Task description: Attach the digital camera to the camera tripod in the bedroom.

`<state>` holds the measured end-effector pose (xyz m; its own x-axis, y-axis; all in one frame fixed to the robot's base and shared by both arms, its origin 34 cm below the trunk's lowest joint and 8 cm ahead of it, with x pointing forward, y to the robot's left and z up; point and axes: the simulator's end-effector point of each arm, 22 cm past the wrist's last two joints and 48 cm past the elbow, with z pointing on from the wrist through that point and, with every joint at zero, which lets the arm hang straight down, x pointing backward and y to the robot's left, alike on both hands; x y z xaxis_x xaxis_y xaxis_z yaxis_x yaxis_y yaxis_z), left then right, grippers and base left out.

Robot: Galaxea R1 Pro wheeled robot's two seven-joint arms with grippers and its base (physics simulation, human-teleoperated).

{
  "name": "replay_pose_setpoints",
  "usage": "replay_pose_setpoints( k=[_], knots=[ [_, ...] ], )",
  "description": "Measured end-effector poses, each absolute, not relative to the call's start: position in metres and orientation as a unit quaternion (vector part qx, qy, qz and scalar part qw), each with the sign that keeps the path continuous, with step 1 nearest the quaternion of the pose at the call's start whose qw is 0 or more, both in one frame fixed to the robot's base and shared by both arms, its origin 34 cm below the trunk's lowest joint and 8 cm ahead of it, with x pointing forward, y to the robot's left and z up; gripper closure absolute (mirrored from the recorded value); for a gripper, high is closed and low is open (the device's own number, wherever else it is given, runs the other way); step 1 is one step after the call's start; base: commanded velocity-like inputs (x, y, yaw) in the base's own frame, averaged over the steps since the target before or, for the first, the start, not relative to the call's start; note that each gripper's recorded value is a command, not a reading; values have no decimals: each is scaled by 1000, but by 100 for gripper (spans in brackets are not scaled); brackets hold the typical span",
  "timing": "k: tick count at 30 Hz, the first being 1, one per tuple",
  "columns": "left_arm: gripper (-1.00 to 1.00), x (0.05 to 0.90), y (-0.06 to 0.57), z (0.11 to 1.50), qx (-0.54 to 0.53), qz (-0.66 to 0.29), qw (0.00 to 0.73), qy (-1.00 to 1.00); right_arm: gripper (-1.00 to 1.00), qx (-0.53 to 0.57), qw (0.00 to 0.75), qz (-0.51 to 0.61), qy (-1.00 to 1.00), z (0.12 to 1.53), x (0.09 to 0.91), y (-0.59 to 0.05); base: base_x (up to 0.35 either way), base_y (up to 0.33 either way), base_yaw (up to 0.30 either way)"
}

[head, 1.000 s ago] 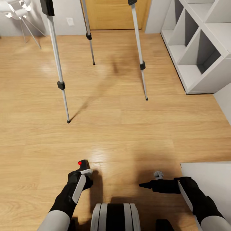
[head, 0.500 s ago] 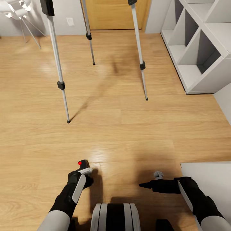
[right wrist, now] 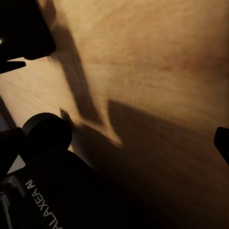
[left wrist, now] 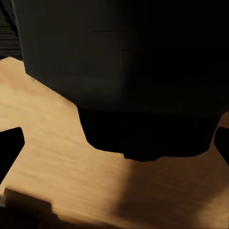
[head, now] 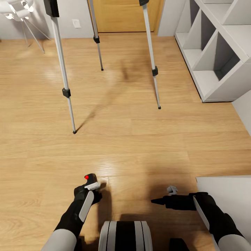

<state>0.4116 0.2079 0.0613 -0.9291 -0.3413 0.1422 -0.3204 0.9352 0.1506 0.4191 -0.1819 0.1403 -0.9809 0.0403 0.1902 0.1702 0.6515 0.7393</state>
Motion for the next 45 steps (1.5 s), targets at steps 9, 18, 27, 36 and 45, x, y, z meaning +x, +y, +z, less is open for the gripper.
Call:
replay_pose_setpoints(
  k=[9, 18, 27, 36, 45],
  knots=[
    [-100, 407, 193, 58, 152, -45, 87, -984, -100, -58, 79, -413, -905, 140, 419, -182, 0, 0, 0],
    [-100, 407, 192, 58, 151, -44, 86, -984, -100, -58, 79, -413, -905, 140, 419, -182, 0, 0, 0],
    [-100, 422, 197, 56, 166, -52, 49, -984, -100, -58, 79, -413, -905, 140, 419, -182, 0, 0, 0],
    [-100, 425, 199, 55, 167, -53, 43, -983, -100, -58, 79, -413, -905, 140, 419, -182, 0, 0, 0],
    [-100, 425, 200, 55, 167, -54, 42, -984, -100, -58, 79, -413, -905, 140, 419, -182, 0, 0, 0]
  ],
)
